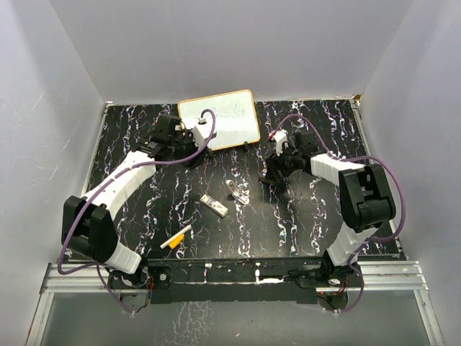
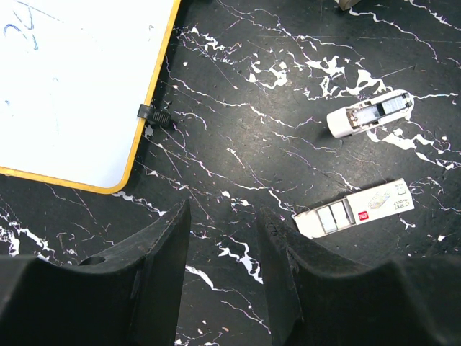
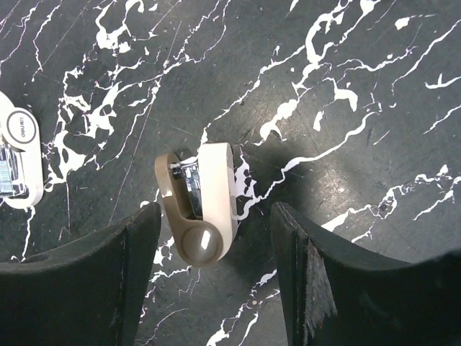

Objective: Load the staples into the stapler

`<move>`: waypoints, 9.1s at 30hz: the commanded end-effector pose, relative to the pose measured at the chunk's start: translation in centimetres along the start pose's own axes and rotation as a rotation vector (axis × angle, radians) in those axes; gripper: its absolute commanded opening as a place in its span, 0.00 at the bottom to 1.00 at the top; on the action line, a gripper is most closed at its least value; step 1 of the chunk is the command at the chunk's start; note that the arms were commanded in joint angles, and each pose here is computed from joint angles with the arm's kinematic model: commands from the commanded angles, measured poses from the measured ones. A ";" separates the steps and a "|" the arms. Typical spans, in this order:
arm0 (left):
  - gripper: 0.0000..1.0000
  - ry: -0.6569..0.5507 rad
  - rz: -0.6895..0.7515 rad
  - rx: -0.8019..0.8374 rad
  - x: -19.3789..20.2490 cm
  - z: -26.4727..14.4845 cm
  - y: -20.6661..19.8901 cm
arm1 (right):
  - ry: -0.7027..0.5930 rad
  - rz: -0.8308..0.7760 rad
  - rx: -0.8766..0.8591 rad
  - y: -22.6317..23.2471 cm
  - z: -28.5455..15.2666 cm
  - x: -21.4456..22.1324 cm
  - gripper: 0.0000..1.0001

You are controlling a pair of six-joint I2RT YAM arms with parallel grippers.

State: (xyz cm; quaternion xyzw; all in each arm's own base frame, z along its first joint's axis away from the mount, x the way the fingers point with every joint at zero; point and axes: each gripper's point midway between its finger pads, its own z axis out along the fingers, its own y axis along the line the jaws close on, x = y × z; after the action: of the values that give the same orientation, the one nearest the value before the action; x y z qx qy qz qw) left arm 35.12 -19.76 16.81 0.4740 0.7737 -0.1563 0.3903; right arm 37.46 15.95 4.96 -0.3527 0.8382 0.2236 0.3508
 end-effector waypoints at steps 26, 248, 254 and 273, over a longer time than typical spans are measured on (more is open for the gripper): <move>0.41 -0.026 0.009 0.009 -0.5 -1.0 -0.5 | 0.019 0.234 -0.252 -0.9 1.4 1.5 0.58; 0.45 -0.058 0.296 0.460 0.2 10.4 -10.9 | -0.104 0.027 -0.270 9.5 4.2 -6.3 0.23; 0.65 -0.129 0.277 0.454 -1.8 8.5 -10.3 | -0.114 0.021 -0.268 9.4 3.6 -6.6 0.28; 0.31 -0.184 0.157 0.439 1.7 8.1 -8.5 | -0.086 0.149 -0.438 12.1 4.5 -7.7 0.45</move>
State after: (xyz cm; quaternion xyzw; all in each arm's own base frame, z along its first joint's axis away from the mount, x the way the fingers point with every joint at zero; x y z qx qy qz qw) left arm 31.70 -27.03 8.82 0.5932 0.6586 -0.3034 0.3497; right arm 33.81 28.85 8.61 -0.3441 0.7880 0.4253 0.2825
